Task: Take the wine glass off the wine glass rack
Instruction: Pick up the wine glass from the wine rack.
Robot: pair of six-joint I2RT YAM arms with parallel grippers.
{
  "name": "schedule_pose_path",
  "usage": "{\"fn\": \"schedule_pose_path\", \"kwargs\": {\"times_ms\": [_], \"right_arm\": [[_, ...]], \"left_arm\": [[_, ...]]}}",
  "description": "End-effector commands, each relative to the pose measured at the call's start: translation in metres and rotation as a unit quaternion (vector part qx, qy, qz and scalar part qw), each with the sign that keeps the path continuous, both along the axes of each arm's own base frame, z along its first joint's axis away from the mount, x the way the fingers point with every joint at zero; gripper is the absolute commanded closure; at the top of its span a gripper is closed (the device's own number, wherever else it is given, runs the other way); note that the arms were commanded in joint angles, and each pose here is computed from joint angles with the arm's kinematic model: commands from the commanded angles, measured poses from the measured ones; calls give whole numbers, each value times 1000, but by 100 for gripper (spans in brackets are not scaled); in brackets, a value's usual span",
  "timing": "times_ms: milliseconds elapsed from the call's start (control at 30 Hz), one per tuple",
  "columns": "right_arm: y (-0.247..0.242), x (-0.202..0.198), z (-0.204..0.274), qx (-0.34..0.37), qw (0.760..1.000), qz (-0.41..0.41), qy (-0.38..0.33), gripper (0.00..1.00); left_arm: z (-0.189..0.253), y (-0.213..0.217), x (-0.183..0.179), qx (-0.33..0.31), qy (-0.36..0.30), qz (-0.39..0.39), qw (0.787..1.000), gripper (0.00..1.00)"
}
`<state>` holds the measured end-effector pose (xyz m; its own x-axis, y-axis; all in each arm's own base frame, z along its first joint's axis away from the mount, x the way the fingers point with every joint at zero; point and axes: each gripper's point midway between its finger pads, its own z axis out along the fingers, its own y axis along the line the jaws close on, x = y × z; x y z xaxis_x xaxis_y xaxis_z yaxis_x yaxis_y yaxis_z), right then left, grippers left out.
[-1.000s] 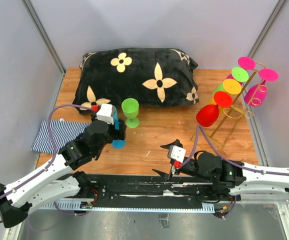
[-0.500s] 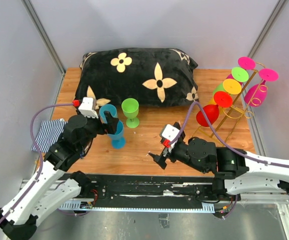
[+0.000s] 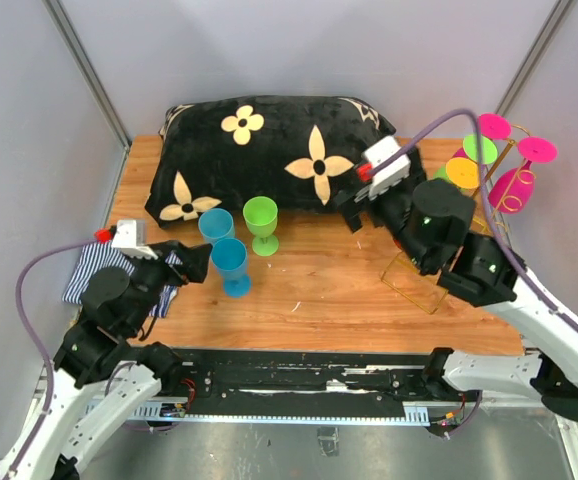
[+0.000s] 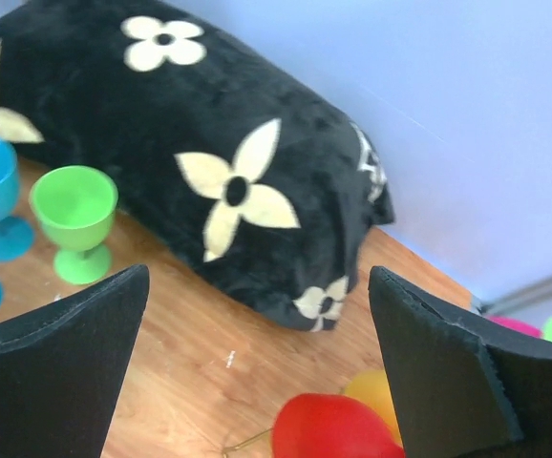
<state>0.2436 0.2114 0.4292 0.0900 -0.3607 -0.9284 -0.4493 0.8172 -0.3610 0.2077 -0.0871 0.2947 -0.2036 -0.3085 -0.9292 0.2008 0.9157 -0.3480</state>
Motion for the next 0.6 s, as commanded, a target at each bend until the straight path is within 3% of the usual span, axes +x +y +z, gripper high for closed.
{"fn": "schedule_pose_path", "kwargs": {"times_ms": [0, 267, 567], "right_arm": [[-53, 14, 33, 59, 996, -59, -3, 2], [-161, 37, 29, 140, 966, -214, 44, 2], [-245, 54, 38, 285, 908, -298, 68, 2]], "left_arm": [[-7, 22, -7, -16, -21, 45, 999, 0], [-24, 34, -13, -37, -40, 68, 996, 0], [-32, 32, -10, -29, -24, 70, 997, 0]]}}
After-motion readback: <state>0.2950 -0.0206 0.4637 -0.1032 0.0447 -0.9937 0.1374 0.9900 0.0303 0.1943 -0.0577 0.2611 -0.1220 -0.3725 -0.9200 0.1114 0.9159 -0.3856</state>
